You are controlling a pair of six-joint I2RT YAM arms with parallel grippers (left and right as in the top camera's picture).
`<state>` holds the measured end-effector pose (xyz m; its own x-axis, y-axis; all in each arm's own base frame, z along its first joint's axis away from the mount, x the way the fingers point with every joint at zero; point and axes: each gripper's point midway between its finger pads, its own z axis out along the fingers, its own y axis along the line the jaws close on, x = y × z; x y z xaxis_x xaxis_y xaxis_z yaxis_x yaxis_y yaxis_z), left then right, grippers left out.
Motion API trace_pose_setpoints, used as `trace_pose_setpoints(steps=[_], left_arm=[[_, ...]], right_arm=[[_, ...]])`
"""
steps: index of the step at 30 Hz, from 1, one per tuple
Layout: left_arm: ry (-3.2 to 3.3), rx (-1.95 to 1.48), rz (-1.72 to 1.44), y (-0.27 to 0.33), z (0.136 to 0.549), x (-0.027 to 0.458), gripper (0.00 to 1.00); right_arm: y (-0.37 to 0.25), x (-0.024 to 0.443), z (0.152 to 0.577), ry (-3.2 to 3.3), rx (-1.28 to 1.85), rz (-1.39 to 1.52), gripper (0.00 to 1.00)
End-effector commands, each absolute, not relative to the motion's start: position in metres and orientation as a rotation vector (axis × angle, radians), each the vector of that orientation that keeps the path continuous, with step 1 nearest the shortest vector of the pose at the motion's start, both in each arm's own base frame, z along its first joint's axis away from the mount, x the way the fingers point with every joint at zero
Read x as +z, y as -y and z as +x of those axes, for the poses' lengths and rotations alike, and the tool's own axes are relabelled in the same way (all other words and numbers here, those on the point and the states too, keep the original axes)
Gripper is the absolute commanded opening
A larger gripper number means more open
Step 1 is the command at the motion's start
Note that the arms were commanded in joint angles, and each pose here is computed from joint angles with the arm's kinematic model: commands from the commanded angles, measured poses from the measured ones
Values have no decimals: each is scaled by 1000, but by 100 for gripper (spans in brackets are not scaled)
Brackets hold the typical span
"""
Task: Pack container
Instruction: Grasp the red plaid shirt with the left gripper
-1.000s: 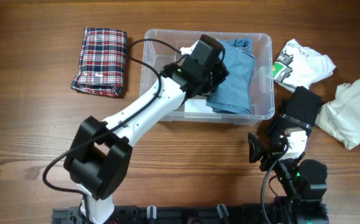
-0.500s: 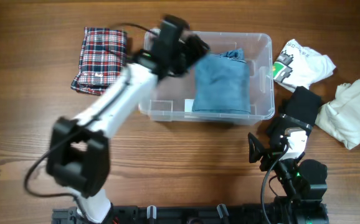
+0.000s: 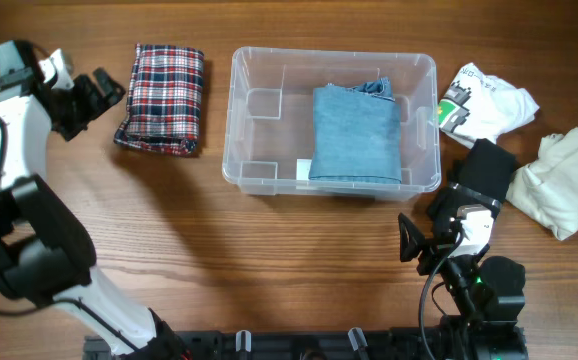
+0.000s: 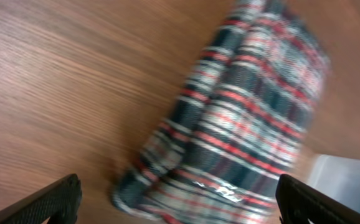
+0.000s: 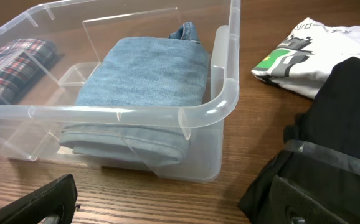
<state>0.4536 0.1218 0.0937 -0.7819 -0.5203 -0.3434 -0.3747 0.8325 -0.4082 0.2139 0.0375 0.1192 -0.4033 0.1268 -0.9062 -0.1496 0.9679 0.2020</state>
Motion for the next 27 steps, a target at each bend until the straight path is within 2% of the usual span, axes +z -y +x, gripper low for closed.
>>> trace_pose_setpoints(steps=[1,12,16,19,20,22,25,26,27], left_arm=[[-2599,-480,-502,-126,463,55,100],[-2613,-642,-293,-52,489,31,97],[-2710,-534,-263,-35,484,6,78],[-2776,-483,-283,-36,475,-13,77],[-2791,-488,-289,-35,472,-18,74],[-2806,-499,-295,-34,470,-24,58],[-2818,-526,-298,-31,467,-25,17],[-2821,-525,-298,-30,465,-21,10],[-2821,-525,-300,-31,464,-15,8]], right_arm=[[-37,122,214,-1951,306,-6,100],[-37,122,214,-1951,306,-6,100],[-37,122,214,-1951,306,-6,100],[-37,122,214,-1951,306,-6,100],[-37,122,214,-1951,306,-6,100],[-37,122,214,-1951,306,-6,100],[-37,122,214,-1951,306,-6,100],[-37,122,214,-1951,306,-6,100],[-37,122,214,-1951,306,-6,100]])
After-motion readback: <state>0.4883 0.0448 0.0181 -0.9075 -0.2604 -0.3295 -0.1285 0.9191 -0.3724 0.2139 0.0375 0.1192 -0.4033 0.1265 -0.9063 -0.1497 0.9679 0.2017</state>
